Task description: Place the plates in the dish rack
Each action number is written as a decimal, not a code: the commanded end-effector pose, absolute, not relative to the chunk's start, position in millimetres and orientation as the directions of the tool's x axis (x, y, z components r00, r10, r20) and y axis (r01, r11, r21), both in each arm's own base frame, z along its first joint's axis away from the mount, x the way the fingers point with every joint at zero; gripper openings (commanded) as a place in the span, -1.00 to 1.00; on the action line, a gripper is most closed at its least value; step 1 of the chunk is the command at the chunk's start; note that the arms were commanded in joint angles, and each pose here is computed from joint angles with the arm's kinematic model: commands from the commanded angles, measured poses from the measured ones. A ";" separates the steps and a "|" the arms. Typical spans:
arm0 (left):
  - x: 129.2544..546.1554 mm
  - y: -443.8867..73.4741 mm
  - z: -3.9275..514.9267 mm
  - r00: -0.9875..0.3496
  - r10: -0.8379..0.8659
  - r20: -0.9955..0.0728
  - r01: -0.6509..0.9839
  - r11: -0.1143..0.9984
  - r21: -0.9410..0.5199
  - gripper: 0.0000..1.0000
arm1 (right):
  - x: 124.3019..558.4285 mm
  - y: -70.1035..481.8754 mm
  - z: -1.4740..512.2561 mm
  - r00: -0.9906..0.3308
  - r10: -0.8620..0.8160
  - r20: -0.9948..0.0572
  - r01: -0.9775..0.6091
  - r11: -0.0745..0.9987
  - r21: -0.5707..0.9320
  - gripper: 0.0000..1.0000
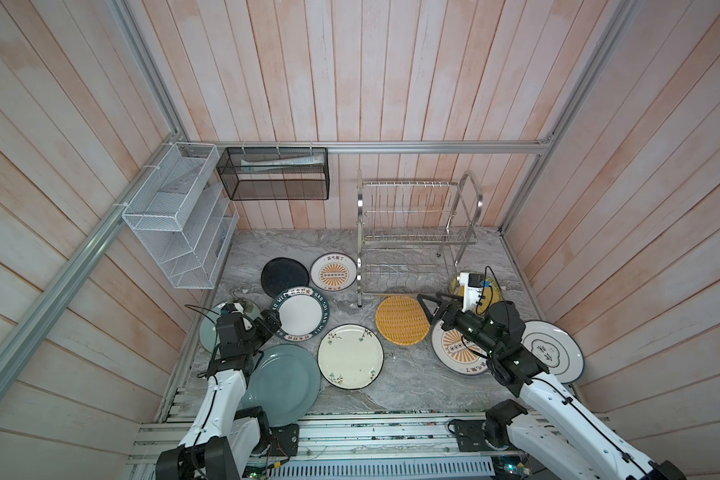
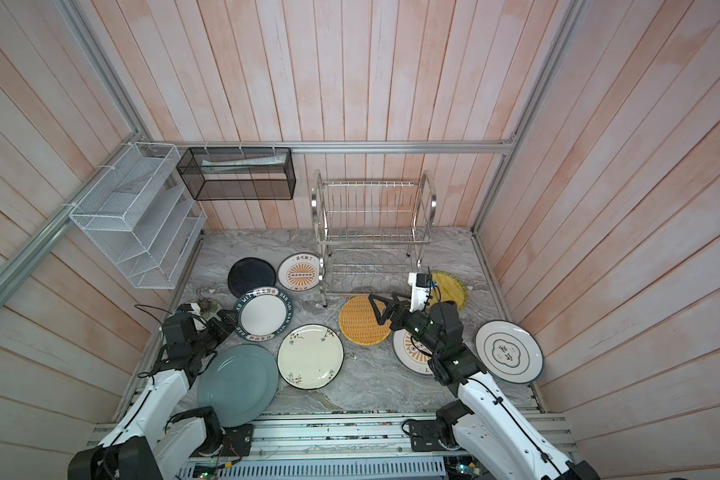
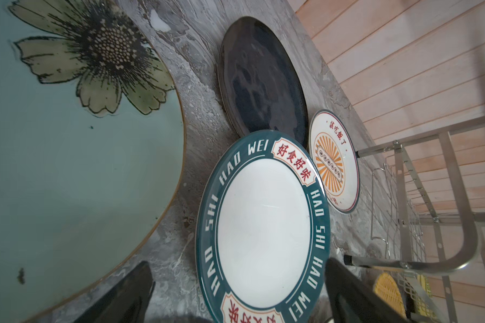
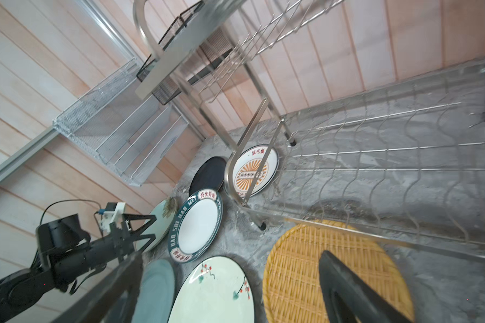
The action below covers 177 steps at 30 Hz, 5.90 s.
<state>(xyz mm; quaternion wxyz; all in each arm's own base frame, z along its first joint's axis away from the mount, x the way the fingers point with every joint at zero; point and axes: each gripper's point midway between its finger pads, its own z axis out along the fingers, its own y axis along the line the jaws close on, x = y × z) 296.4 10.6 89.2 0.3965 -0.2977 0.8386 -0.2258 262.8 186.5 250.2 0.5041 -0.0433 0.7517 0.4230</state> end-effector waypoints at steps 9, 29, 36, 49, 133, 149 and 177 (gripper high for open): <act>307.4 0.4 70.3 -0.584 -0.662 -0.470 -0.295 0.712 -0.637 0.72 | 252.7 204.8 252.2 -0.518 0.340 -0.785 -0.537 0.585 0.608 0.95; 325.8 -10.4 51.5 -0.625 -0.678 -0.387 -0.281 0.658 -0.699 0.44 | 243.6 208.2 254.8 -0.525 0.361 -0.771 -0.558 0.538 0.632 0.96; 329.4 -10.8 44.4 -0.622 -0.697 -0.357 -0.298 0.632 -0.716 0.29 | 240.8 209.9 254.7 -0.525 0.367 -0.767 -0.568 0.520 0.638 0.95; 333.5 -15.4 50.3 -0.606 -0.724 -0.329 -0.283 0.583 -0.762 -0.42 | 238.1 215.5 253.2 -0.541 0.363 -0.758 -0.573 0.501 0.649 0.96; 293.0 -204.2 227.5 -0.719 -0.581 -0.382 0.215 0.337 -0.917 -1.00 | 256.0 261.0 227.2 -0.751 0.492 -0.441 -0.176 0.494 0.852 -0.54; 293.0 -209.2 220.1 -0.718 -0.569 -0.400 0.233 0.345 -0.909 -1.00 | 256.7 256.7 212.4 -0.753 0.535 -0.383 -0.100 0.482 0.870 -0.84; 272.9 -167.9 257.9 -0.531 -0.523 -0.667 0.342 0.588 -0.733 1.00 | 234.9 208.9 340.2 -0.500 0.541 -0.676 -0.389 0.557 0.734 -1.00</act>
